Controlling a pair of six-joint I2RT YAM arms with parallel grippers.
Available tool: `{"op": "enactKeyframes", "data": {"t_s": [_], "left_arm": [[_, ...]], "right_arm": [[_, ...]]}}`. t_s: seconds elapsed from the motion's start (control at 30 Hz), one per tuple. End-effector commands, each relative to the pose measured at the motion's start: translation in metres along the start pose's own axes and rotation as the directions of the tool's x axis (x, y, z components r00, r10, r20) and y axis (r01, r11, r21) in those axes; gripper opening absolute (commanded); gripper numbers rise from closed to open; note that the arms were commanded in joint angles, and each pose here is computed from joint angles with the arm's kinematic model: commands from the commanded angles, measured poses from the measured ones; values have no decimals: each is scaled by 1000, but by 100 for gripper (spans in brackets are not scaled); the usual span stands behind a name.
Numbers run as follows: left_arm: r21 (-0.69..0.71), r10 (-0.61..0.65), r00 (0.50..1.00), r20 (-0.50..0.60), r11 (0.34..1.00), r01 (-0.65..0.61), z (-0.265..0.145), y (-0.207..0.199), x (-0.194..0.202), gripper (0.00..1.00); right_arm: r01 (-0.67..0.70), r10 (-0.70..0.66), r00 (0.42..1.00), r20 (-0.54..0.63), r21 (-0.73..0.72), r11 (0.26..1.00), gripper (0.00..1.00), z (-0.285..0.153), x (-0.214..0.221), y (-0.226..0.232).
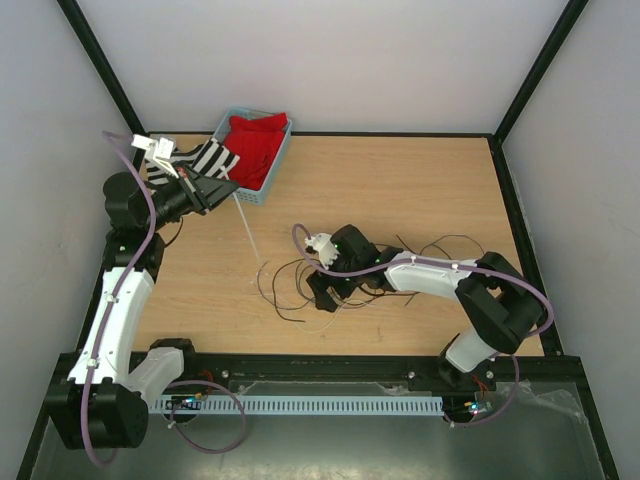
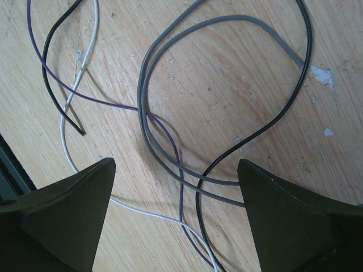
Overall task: Zip-tie the wires
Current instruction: Tie the cable at the center of the board.
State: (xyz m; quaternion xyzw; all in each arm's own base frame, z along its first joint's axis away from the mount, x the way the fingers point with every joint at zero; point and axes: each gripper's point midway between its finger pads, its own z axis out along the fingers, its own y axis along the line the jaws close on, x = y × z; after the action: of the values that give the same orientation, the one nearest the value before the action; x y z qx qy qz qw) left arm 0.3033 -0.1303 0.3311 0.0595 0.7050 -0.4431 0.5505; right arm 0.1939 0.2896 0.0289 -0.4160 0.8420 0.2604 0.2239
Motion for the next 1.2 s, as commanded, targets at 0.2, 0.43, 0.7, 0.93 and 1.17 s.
{"op": "enactKeyframes", "data": {"t_s": [0.2,0.43,0.7,0.93,1.17], "left_arm": [[23,21,1000,7,999,-21,-3,-5,-2,0],[27,20,1000,2,999,-20,-3,-6,0,0],[30,20,1000,-1,999,-19,-4,-6,2,0],[35,21,1000,-3,999,-21,-5,-7,2,0],[35,20,1000,-3,999,-20,-5,-8,4,0]], "right_arm": [[-5,-3,997,-82,-90,996,99,-5,29,17],[26,-37,995,-96,-112,993,99,-8,37,21],[80,-101,985,-140,-146,986,99,-4,51,37],[119,-141,972,-190,-121,985,99,-5,63,42],[167,-182,955,-233,-82,983,99,-4,77,47]]}}
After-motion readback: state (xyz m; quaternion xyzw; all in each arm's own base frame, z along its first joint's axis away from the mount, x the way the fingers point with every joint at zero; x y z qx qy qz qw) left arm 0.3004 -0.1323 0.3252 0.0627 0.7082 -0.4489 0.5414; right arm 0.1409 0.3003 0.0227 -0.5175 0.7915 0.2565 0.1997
